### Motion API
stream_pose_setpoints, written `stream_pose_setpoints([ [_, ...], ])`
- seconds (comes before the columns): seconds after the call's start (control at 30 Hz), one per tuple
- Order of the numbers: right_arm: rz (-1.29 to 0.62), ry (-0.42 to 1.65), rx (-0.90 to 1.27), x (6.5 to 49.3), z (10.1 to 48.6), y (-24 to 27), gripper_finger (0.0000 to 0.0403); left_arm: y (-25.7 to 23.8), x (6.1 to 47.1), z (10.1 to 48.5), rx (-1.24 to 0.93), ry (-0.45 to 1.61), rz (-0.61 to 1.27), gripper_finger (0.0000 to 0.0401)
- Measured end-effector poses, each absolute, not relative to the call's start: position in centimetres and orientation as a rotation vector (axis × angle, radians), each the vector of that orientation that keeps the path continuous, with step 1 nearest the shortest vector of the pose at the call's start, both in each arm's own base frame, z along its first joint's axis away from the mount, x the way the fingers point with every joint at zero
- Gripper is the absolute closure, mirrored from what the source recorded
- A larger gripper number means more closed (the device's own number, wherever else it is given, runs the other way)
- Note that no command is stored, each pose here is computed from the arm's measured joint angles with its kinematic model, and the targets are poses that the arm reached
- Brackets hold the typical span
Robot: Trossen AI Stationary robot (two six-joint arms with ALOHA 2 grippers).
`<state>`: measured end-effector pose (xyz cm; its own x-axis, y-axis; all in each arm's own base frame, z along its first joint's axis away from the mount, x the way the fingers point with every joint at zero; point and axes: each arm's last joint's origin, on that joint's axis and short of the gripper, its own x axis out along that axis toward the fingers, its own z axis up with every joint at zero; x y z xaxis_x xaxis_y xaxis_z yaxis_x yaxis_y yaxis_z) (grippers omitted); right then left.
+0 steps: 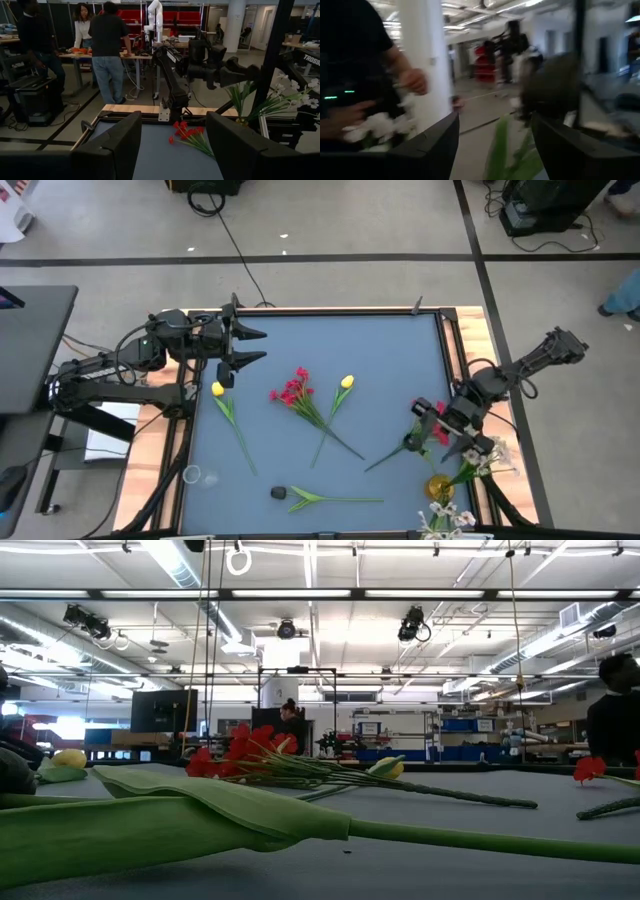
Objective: Sort flowers into vase by color
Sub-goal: Put the top black flower into the yellow flower vase
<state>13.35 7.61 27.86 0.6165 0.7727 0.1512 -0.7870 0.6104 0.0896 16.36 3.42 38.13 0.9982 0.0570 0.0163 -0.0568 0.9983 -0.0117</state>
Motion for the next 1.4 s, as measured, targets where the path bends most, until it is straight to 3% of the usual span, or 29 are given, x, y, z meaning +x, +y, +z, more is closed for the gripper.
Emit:
stream_pose_setpoints([
  [0.13, 1.076, 0.075, 0.217, 13.1, 26.8, 7.8, 0.0148, 3.4, 16.4, 38.1, -0.011, -0.017, 0.057, 0.0175],
  [0.27, 1.119, 0.179, 0.267, 13.0, 26.2, 7.9, 0.0148, 3.4, 16.4, 38.1, -0.011, -0.016, 0.057, 0.0175],
  [0.6, 1.077, 0.049, 0.217, 12.6, 27.2, 7.6, 0.0148, 3.4, 16.4, 38.1, -0.011, -0.017, 0.057, 0.0175],
  [0.87, 0.641, -0.156, 0.160, 13.3, 28.4, 5.9, 0.0148, 3.4, 16.4, 38.1, -0.011, -0.017, 0.057, 0.0175],
  [1.03, 0.358, -0.142, 0.127, 14.2, 28.9, 4.6, 0.0149, 3.4, 16.4, 38.1, -0.011, -0.016, 0.057, 0.0175],
  [1.17, 0.205, 0.008, 0.110, 15.6, 29.3, 3.7, 0.0149, 3.4, 16.4, 38.1, -0.011, -0.016, 0.057, 0.0175],
  [1.4, 0.190, 0.536, 0.289, 19.8, 27.8, 1.8, 0.0149, 3.4, 16.4, 38.1, -0.011, -0.017, 0.057, 0.0175],
])
